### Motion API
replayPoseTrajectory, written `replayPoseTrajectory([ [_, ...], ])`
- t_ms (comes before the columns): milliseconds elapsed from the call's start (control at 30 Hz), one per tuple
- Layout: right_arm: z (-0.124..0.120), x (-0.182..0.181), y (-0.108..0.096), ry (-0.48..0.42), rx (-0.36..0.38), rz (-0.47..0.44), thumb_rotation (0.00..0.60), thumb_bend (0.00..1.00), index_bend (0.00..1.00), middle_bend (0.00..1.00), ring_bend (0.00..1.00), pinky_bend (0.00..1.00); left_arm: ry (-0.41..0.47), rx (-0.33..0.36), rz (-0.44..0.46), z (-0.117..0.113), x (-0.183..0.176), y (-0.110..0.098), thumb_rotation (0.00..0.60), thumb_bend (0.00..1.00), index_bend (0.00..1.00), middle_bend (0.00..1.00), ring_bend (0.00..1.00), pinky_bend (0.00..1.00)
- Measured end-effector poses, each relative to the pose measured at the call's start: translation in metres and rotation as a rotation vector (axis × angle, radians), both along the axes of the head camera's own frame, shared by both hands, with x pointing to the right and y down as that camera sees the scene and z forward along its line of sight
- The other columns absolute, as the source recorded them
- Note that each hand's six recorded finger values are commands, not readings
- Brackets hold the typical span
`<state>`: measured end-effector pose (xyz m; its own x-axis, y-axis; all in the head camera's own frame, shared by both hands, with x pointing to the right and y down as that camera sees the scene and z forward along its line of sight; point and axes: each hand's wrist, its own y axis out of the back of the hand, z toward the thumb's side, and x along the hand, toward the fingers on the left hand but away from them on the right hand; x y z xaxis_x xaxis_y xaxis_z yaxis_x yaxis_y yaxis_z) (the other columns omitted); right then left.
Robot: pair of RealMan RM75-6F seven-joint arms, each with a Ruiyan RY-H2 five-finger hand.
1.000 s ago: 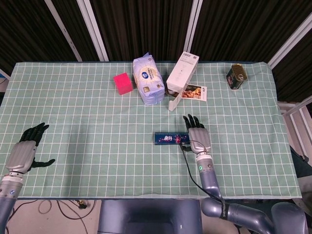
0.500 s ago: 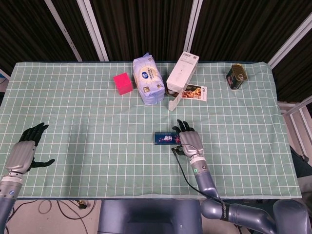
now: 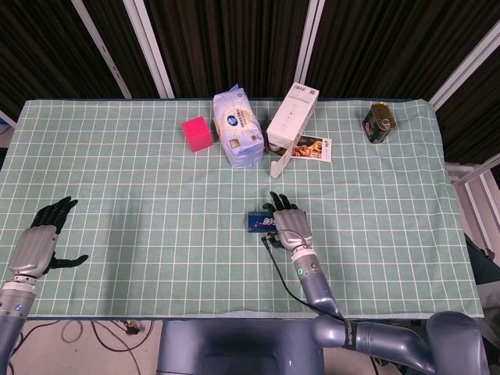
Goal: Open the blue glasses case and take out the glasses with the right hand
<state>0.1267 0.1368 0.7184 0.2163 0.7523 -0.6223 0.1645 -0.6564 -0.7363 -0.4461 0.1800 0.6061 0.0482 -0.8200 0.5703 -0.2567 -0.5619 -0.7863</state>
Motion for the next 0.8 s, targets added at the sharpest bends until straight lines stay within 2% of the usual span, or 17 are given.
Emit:
replayPoseTrajectory([
  [567,0.006,-0.011,0.0,0.017,-0.027,-0.003,0.6,0.45,0.24,0.0,0.0,0.24,0.008,-0.006,-0.005,0.0,0.0,0.0,0.6,0.0,0.0,0.0,0.0,0.0],
  [800,0.007,-0.015,0.0,0.014,-0.032,-0.003,0.6,0.5,0.25,0.0,0.0,0.24,0.01,-0.007,-0.006,0.0,0.0,0.0,0.6,0.0,0.0,0.0,0.0,0.0],
])
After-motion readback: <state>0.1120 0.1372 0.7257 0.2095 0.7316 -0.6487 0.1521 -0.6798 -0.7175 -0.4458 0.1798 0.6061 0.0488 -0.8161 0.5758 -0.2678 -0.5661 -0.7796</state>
